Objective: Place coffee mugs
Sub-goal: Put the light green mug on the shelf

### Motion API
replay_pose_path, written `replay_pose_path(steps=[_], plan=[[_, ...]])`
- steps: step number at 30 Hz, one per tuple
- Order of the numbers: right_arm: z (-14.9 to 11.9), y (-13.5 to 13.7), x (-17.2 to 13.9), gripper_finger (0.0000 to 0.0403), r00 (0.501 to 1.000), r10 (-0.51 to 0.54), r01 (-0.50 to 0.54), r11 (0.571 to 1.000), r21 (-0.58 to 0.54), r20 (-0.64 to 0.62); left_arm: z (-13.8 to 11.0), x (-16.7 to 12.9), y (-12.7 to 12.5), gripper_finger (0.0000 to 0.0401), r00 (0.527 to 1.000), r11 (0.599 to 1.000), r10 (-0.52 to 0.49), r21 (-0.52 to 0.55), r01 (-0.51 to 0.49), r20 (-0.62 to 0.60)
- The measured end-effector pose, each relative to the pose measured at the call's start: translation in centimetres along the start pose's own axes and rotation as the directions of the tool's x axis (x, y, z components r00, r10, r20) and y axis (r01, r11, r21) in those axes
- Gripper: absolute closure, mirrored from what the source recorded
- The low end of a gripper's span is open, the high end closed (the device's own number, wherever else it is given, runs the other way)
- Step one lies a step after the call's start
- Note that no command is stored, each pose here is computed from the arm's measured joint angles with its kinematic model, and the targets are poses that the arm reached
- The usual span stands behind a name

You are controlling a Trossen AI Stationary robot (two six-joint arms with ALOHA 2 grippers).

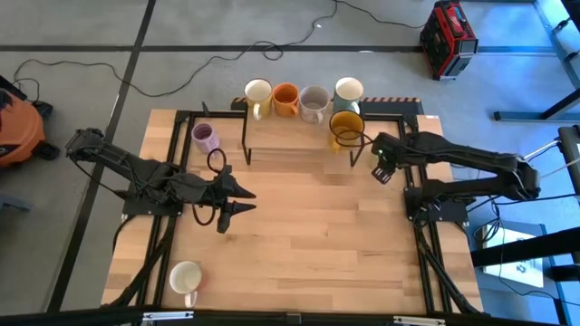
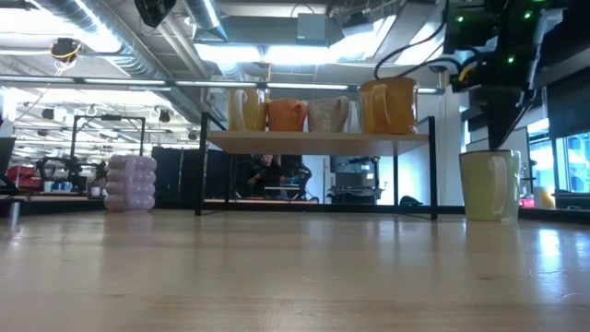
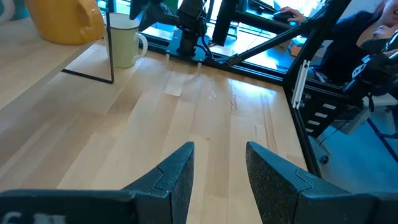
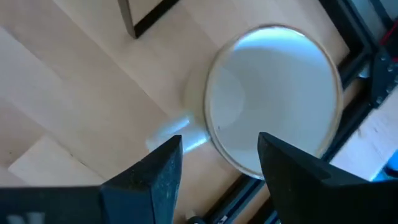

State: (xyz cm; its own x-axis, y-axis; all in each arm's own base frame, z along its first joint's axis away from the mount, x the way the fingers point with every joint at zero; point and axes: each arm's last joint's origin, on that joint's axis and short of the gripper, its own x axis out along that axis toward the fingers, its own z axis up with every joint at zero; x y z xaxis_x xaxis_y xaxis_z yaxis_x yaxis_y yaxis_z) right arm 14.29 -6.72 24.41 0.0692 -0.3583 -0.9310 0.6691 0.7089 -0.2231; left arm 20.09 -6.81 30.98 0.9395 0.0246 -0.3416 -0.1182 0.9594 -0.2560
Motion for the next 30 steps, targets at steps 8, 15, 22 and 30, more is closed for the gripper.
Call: replay_pose_path(steps=[8, 15, 22, 30], plan=[[1.0, 0.6, 0.9, 0.0205, 1.000, 0.014, -0.015, 0.996, -0.086, -0.003, 0.0, 0.0, 0.0, 0.0261, 1.000, 1.000, 0.000, 0.000, 0.000, 0.000], [1.5, 1.1, 2.1, 0.0205, 0.998, -0.005, -0.004, 0.990, -0.140, -0.066, 0.0, 0.0, 0.0, 0.0261, 1.000, 1.000, 0.000, 0.000, 0.000, 0.001], [1.9, 1.6, 2.9, 0.0205, 0.995, 0.000, -0.019, 0.983, -0.182, -0.102, 0.0, 0.0, 0.0, 0.0261, 1.000, 1.000, 0.000, 0.000, 0.000, 0.000], [2.4, 2.0, 3.4, 0.0217, 0.995, 0.018, -0.038, 0.979, -0.200, -0.099, 0.0, 0.0, 0.0, 0.0261, 1.000, 1.000, 0.000, 0.004, 0.000, 0.000]])
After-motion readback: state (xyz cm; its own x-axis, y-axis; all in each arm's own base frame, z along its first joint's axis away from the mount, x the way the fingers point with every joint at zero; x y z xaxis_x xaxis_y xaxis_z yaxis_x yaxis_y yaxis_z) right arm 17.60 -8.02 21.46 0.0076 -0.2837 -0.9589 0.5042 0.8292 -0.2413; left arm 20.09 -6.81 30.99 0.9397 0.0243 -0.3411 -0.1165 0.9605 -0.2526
